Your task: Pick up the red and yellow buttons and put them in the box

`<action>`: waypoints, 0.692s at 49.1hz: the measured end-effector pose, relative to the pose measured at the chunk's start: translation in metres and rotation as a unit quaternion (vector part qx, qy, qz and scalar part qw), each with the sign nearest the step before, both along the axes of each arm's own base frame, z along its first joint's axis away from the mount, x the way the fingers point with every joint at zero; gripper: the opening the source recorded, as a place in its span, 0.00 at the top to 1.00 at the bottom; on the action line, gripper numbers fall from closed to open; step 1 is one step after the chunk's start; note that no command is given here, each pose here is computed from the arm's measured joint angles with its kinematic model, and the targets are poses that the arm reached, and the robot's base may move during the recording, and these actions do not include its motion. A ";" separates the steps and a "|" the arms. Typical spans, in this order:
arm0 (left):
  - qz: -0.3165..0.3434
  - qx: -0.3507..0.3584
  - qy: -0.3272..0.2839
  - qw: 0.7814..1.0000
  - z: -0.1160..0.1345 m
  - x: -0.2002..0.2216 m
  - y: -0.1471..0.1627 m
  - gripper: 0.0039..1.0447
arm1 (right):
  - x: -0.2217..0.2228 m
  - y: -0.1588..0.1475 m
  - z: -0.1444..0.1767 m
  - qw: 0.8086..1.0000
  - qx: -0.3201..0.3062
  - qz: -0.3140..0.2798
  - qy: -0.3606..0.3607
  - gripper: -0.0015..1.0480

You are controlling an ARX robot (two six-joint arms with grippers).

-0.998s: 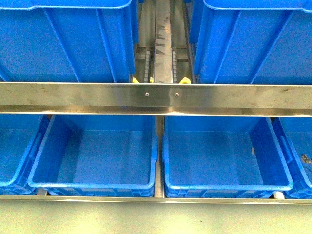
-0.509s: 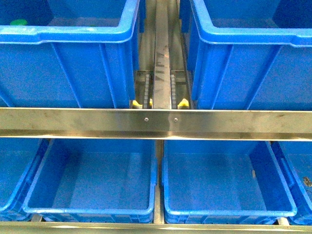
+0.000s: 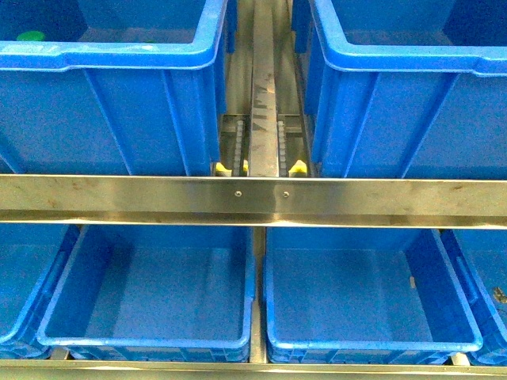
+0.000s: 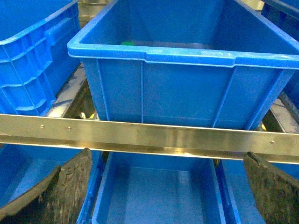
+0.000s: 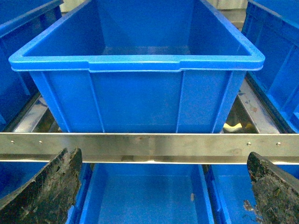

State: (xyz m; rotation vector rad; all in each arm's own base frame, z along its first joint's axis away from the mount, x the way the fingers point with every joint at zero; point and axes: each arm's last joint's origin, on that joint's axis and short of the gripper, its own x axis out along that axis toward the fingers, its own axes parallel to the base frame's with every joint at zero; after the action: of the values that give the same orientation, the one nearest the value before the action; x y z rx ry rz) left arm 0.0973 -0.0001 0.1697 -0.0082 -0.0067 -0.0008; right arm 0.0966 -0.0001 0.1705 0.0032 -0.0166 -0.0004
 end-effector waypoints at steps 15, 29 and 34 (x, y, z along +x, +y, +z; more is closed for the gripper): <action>0.000 0.000 0.000 1.000 0.000 0.000 0.000 0.07 | 0.000 0.000 0.000 1.000 0.000 0.000 0.000 0.03; 0.057 -0.129 0.080 0.987 0.062 0.033 0.017 0.07 | 0.000 0.000 0.000 1.000 0.000 0.000 0.000 0.03; 0.041 -0.102 0.033 0.993 0.104 0.060 0.026 0.07 | 0.000 0.000 0.000 1.000 0.000 -0.001 0.000 0.03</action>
State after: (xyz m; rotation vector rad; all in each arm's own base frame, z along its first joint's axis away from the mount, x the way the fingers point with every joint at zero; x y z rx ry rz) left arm 0.1577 0.0256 0.2740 -0.2122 0.0595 0.0821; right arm 0.0966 -0.0001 0.1705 0.0032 -0.0166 -0.0015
